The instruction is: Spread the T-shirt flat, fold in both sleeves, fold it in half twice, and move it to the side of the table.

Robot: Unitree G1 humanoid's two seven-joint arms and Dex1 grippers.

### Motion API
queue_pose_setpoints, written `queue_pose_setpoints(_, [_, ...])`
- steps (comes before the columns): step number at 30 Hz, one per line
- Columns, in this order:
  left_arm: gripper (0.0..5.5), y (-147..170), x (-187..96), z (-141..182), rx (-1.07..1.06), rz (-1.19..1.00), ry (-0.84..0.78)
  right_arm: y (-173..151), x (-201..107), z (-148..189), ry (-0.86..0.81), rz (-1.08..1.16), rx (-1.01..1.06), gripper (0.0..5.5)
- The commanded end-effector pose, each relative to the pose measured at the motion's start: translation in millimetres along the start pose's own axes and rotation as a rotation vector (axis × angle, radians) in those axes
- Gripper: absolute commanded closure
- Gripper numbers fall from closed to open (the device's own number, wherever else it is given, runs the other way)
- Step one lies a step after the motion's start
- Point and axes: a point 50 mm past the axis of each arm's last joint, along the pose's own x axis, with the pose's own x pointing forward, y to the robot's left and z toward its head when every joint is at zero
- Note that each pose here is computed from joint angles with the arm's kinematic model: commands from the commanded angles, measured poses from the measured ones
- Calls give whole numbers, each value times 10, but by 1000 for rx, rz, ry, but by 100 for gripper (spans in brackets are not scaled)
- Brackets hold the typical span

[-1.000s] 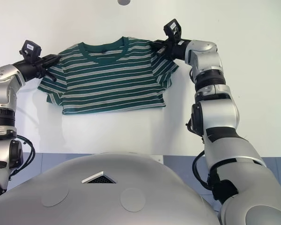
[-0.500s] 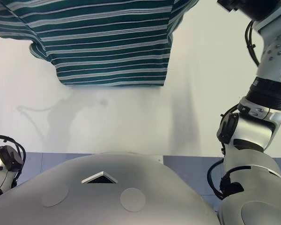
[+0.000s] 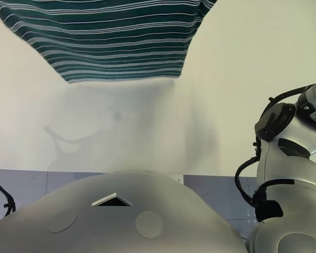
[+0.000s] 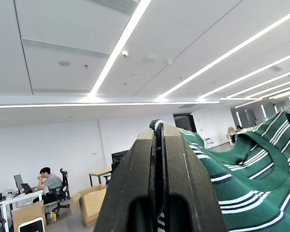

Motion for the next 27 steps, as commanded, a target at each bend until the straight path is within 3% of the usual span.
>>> queue_pose_setpoints(1, [549, -52, 92, 59, 37, -30, 11, 34, 45, 80, -6, 21, -29, 550])
queue_pose_setpoints(5, [549, -131, 69, -275, -36, -74, 123, 4, -46, -256, 131, -24, -6, 550])
queue_pose_setpoints(12, [549, -98, -304, -1389, -60, 10, 508, -204, -379, -1088, 401, -225, 71, 550])
queue_pose_setpoints(16, [549, 106, -75, -2067, -21, -8, 619, -658, -423, -1788, 692, -399, -15, 550])
queue_pose_setpoints(19, [549, 275, 67, -2599, 98, 30, 810, -889, -335, -2268, 913, -581, -261, 550])
queue_pose_setpoints(21, [549, 330, 115, -2696, 151, 58, 870, -893, -310, -2383, 958, -605, -308, 550])
queue_pose_setpoints(23, [511, 264, 50, -2852, 199, 43, 966, -843, -477, -2546, 1074, -638, -339, 506])
queue_pose_setpoints(27, [437, 323, -189, -2949, 470, 78, 1056, -808, -496, -2626, 1027, -716, -434, 426])
